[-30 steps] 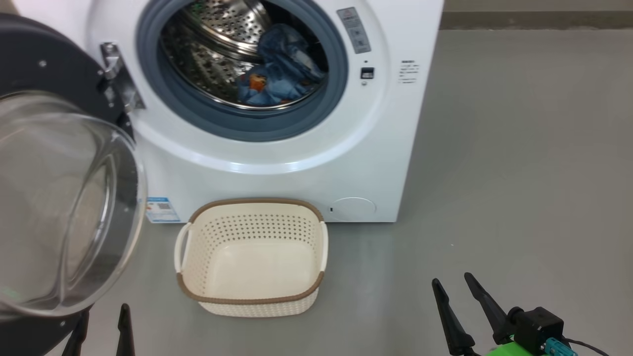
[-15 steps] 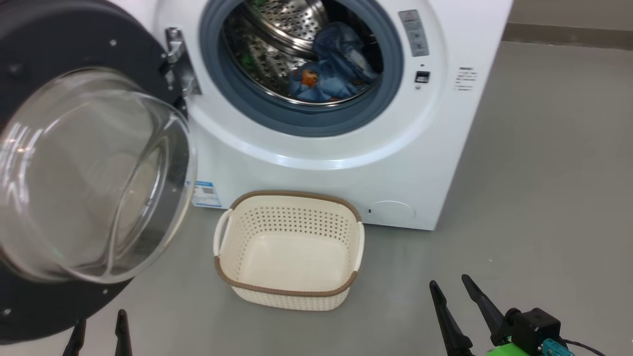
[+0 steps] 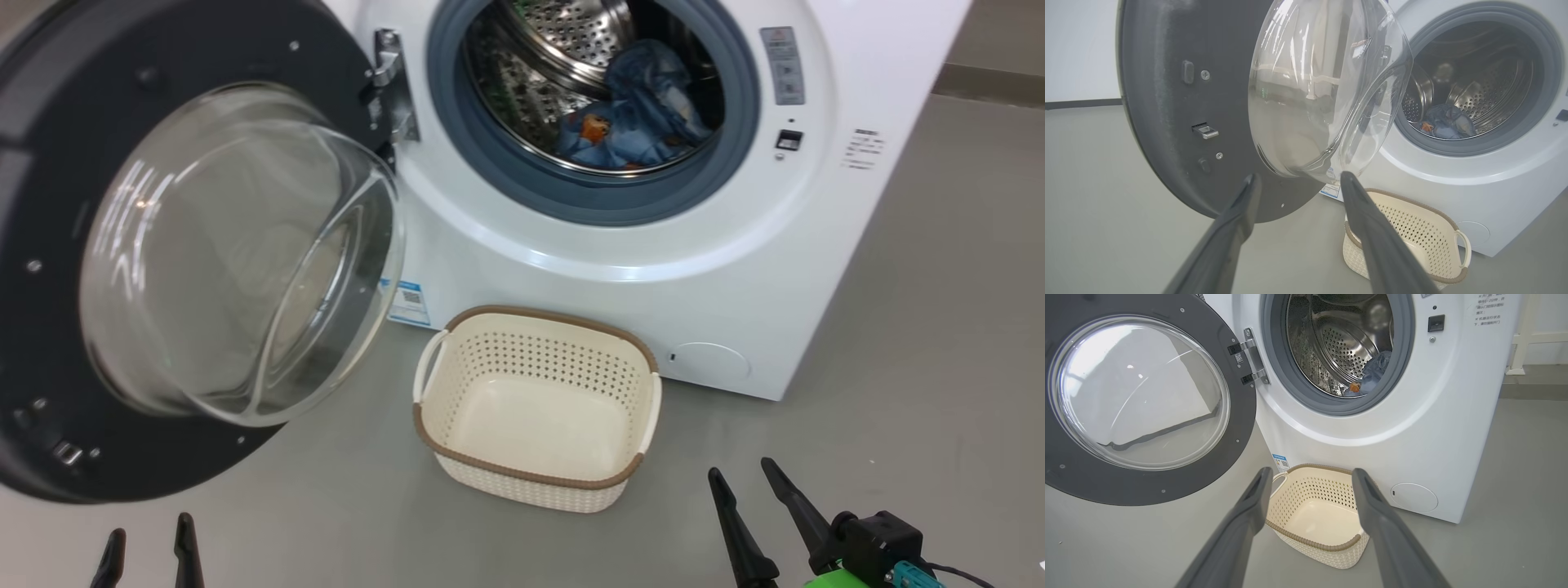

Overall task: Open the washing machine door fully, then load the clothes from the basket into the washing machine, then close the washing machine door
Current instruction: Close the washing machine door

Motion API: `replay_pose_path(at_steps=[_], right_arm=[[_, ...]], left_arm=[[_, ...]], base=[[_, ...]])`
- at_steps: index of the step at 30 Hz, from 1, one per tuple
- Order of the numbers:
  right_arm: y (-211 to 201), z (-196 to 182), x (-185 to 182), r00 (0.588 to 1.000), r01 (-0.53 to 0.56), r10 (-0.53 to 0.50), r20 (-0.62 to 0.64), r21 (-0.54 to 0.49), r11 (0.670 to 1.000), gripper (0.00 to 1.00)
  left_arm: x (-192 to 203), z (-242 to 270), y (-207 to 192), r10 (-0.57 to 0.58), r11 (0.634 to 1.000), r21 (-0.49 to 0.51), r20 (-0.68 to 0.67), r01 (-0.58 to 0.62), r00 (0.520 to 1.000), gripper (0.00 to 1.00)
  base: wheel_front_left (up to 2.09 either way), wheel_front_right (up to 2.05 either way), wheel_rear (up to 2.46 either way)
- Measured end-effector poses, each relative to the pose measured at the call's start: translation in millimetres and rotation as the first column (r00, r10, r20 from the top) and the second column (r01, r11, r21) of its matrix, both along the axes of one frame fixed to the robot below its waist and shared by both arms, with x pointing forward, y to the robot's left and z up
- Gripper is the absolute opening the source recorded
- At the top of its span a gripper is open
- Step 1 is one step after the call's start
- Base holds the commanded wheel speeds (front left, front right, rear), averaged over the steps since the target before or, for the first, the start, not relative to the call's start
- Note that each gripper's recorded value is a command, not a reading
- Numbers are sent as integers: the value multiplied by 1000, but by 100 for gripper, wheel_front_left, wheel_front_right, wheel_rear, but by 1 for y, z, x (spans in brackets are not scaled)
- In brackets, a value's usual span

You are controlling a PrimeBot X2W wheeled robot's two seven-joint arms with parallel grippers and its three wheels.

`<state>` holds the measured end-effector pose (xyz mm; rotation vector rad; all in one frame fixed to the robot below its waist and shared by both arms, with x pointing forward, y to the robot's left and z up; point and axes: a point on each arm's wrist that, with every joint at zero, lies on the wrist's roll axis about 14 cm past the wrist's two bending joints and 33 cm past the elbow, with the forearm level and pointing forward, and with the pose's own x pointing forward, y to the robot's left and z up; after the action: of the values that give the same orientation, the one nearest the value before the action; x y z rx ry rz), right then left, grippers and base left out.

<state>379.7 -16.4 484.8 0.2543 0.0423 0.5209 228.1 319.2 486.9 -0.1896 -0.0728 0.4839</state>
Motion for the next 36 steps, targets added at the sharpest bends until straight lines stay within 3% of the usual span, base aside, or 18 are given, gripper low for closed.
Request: replay_pose_path(at_steps=[16, 36], right_arm=[[38, -4, -1, 994, -113, 113, -10, -5, 994, 100], [54, -3, -4, 987, -159, 159, -9, -9, 987, 100]], left_arm=[[-44, -6, 27, 155, 988, -10, -17, -155, 988, 100], [-63, -8, 35, 211, 977, -16, -20, -211, 977, 100]], base=[[0, 0, 0], [0, 0, 0]])
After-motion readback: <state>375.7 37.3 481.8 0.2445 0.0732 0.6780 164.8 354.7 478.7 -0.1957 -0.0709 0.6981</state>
